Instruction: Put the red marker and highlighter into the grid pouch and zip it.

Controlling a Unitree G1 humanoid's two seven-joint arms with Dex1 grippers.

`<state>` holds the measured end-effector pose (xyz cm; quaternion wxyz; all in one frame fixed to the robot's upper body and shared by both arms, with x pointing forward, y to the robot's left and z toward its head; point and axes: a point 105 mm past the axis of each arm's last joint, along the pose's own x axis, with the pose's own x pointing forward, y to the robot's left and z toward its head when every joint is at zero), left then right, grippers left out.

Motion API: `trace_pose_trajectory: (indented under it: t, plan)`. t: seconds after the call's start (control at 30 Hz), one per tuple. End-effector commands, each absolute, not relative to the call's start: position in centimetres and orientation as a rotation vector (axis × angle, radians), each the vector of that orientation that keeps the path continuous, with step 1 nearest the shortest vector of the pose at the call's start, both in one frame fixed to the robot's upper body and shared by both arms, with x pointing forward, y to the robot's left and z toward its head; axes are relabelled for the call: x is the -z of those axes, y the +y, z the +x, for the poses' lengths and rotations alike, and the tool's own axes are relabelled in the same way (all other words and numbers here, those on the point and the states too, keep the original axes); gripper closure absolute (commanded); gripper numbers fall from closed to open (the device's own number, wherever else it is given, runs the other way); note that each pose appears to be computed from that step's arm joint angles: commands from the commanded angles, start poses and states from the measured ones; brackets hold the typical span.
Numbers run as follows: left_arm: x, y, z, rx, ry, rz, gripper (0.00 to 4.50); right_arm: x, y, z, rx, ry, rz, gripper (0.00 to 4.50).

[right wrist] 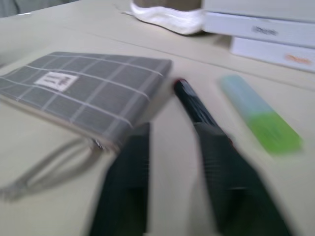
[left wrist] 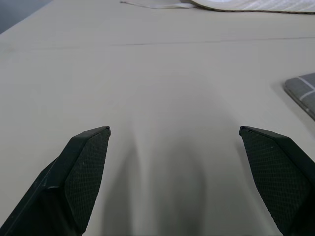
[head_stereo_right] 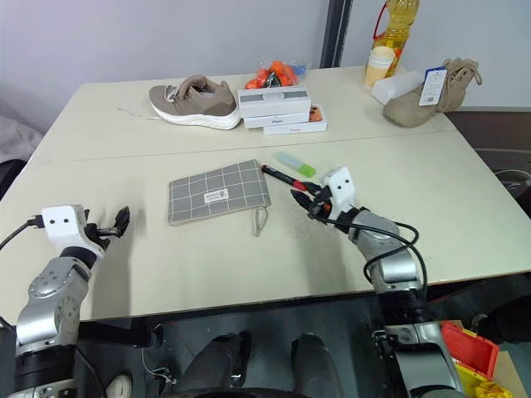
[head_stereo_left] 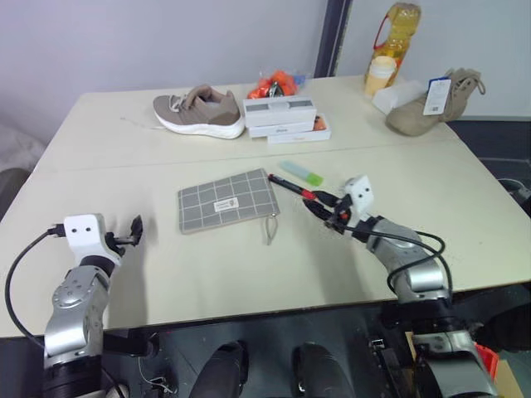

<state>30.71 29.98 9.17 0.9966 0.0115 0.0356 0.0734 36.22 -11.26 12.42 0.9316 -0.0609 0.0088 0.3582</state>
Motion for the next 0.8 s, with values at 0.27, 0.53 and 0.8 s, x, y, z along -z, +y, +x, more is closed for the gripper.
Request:
trace_pose_trajectory:
  t: [0.27,0.53,0.8]
  plan:
    - [-9.9,29.1,31.2,-0.088,0.048,0.082,0.0,-13.6,-3.4,37.9,-0.752,-0.003,-0.203,4.47]
    - [-10.1,29.3,30.6,-0.043,0.062,0.183,0.0,-9.7,-3.0,40.4,-0.605,0.229,-0.159,4.47]
    - [-10.8,28.9,30.8,0.12,0.05,0.436,0.0,-9.8,-2.3,40.0,-0.642,0.233,-0.113,4.47]
